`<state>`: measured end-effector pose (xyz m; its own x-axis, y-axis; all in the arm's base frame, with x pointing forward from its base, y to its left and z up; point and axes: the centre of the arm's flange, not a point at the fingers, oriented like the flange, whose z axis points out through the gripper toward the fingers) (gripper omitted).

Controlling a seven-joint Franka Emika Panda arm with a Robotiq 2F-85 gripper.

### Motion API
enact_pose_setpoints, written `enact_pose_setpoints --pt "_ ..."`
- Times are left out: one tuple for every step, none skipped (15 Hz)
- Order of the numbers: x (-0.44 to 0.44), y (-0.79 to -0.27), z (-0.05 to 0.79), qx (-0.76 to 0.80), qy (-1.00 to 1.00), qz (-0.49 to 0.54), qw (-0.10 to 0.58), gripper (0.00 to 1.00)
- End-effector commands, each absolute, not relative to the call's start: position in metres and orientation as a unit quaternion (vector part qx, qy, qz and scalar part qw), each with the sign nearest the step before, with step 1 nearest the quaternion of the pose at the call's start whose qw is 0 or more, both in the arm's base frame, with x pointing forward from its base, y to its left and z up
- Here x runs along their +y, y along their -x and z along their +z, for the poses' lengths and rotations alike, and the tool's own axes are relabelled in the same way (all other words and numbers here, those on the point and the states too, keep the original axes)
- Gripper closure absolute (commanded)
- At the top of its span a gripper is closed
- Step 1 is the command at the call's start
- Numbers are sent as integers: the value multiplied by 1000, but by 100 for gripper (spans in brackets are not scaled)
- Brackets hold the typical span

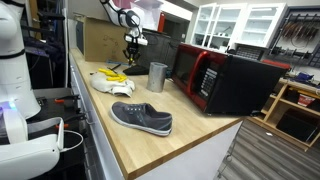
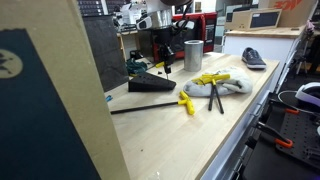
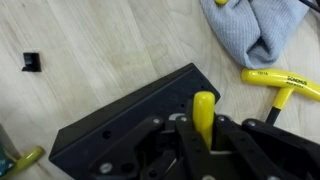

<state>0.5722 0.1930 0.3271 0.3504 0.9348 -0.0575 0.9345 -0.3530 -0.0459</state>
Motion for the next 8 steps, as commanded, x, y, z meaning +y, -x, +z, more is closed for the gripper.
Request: enact_pose_setpoints --pt "199 -583 334 -575 816 52 27 98" --pt "200 -584 335 -575 816 54 30 98" --pt "201 -585 336 -576 815 53 32 98" --pt "202 -585 337 -575 816 52 31 98" --pt "203 -585 337 -576 815 56 32 98" --pt "204 -586 337 -580 811 65 36 98" --pt "204 -587 335 -579 811 73 37 98" --pt "204 -588 334 -581 809 80 43 98"
